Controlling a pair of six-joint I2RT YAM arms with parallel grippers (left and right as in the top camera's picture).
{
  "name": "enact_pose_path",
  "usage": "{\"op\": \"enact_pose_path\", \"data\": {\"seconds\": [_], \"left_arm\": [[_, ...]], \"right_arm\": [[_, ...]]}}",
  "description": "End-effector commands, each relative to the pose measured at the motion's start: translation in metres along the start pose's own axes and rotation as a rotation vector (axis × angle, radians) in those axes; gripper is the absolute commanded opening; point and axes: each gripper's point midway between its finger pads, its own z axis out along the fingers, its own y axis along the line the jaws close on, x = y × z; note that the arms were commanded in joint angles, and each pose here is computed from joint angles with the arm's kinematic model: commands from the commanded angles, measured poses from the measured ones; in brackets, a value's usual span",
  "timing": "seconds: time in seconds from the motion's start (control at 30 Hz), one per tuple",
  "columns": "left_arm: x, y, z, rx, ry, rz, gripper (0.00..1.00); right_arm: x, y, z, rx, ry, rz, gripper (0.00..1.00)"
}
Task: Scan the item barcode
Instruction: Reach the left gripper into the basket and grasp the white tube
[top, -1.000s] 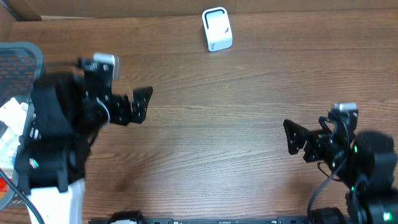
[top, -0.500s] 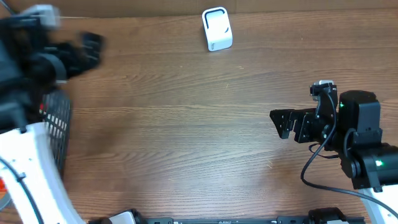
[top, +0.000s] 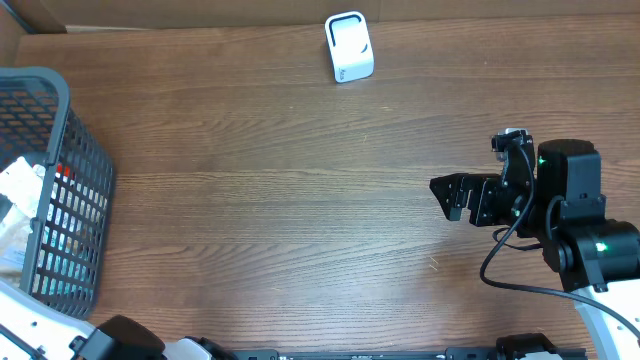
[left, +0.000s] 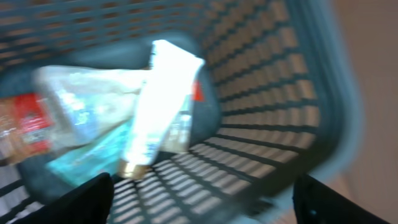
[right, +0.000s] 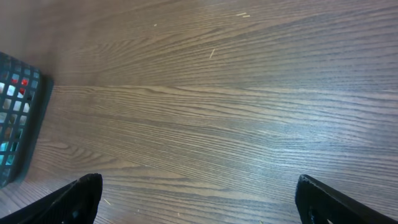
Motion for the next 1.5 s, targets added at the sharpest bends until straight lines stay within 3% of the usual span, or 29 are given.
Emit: {"op": "enact_pose_path", "data": {"seconds": [0.0, 0.13, 0.23, 0.47, 0.77, 1.17, 1.27, 1.4, 1.47], "left_arm": [[-0.006, 0.032, 0.016, -0.179, 0.009, 0.041, 0.86], [0.016, 0.052, 0.059, -0.258, 0.182, 0.021, 0.85], [0.022, 0.068, 0.077, -0.342, 0.232, -0.033, 0.93], [0.027, 0.080, 0.115, -0.390, 0.284, -0.037, 0.91], [0.063, 0.063, 0.178, -0.332, 0.324, 0.186, 0.89], [0.096, 0.090, 0.214, -0.379, 0.338, 0.202, 0.87], [0.098, 0.090, 0.217, -0.377, 0.334, 0.203, 0.78], [0.094, 0.088, 0.218, -0.369, 0.316, 0.191, 0.29], [0.092, 0.087, 0.217, -0.368, 0.309, 0.180, 0.10]], "right_arm": [[-0.008, 0.005, -0.002, -0.007, -0.015, -0.020, 1.00], [-0.007, -0.001, 0.005, 0.009, 0.009, -0.008, 1.00], [-0.005, -0.003, 0.008, 0.013, 0.026, -0.001, 1.00], [-0.006, -0.006, 0.010, 0.028, 0.021, -0.002, 1.00], [-0.007, -0.012, 0.010, 0.063, 0.015, -0.002, 1.00], [-0.004, -0.014, 0.009, 0.076, 0.029, 0.005, 1.00], [-0.004, -0.014, 0.009, 0.076, 0.029, 0.006, 1.00], [-0.004, -0.014, 0.009, 0.076, 0.029, 0.005, 1.00], [-0.004, -0.014, 0.009, 0.076, 0.029, 0.005, 1.00]]}}
